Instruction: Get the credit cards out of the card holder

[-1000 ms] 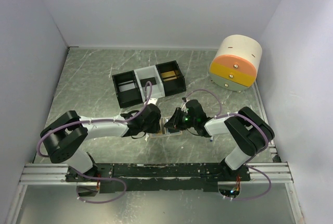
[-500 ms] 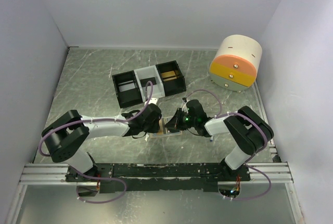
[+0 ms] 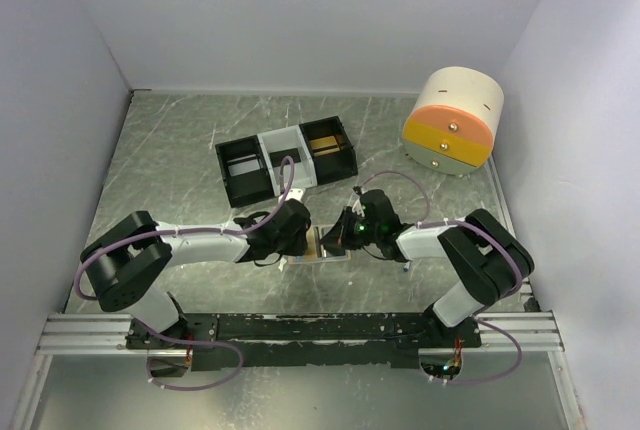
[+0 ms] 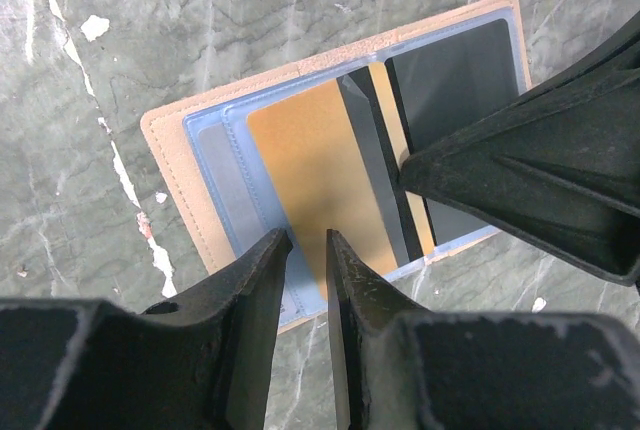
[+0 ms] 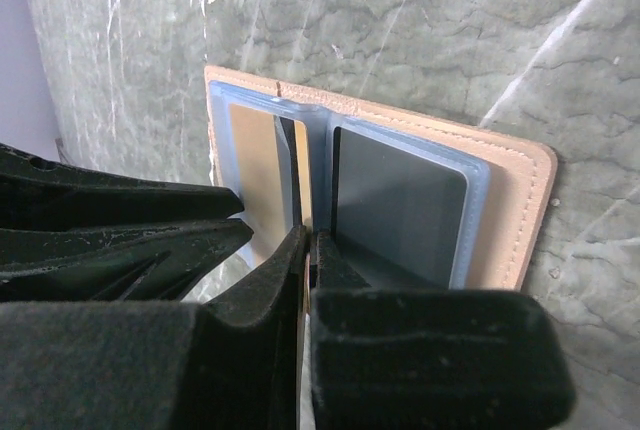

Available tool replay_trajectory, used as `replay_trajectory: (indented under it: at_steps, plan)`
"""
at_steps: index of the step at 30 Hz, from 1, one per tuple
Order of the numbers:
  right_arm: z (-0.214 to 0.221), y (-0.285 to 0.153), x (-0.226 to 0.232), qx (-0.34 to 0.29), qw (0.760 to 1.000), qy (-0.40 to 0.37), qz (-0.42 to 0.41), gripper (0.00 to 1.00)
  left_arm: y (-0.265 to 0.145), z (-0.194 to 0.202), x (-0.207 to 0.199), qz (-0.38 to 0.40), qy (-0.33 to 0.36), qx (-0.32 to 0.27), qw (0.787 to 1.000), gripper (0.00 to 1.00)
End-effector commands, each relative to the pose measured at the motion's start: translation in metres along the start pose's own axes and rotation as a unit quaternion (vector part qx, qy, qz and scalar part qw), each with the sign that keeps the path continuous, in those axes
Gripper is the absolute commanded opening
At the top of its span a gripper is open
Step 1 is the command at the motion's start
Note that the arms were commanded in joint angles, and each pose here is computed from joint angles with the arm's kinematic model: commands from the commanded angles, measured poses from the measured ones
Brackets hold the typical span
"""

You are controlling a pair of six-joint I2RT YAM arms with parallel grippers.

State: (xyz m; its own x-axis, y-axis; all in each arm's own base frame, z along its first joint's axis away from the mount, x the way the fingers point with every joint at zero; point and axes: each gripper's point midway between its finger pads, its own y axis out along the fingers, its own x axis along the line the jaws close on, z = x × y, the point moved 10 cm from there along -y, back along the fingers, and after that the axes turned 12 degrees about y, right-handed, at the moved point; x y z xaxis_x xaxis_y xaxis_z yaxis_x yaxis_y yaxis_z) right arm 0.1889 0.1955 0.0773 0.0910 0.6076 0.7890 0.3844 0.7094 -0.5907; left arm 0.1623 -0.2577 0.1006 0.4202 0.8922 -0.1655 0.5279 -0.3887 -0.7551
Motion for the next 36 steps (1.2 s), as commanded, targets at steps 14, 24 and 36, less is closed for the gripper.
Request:
replay_trajectory:
  at_steps: [14,24,36]
  plan:
    - [-0.001,0.006,-0.007,0.025,1.000,0.001,-0.005,0.24,0.004,0.026,0.013,-0.031,0.032,0.060,0.997,0.36]
    - [-0.001,0.000,-0.008,-0.001,1.000,0.003,0.008,0.04,0.000,0.020,0.012,-0.034,0.029,0.048,0.998,0.36]
    - [-0.002,-0.007,-0.011,-0.010,1.000,0.006,0.005,0.00,0.000,0.021,0.012,-0.034,0.028,0.050,0.998,0.36]
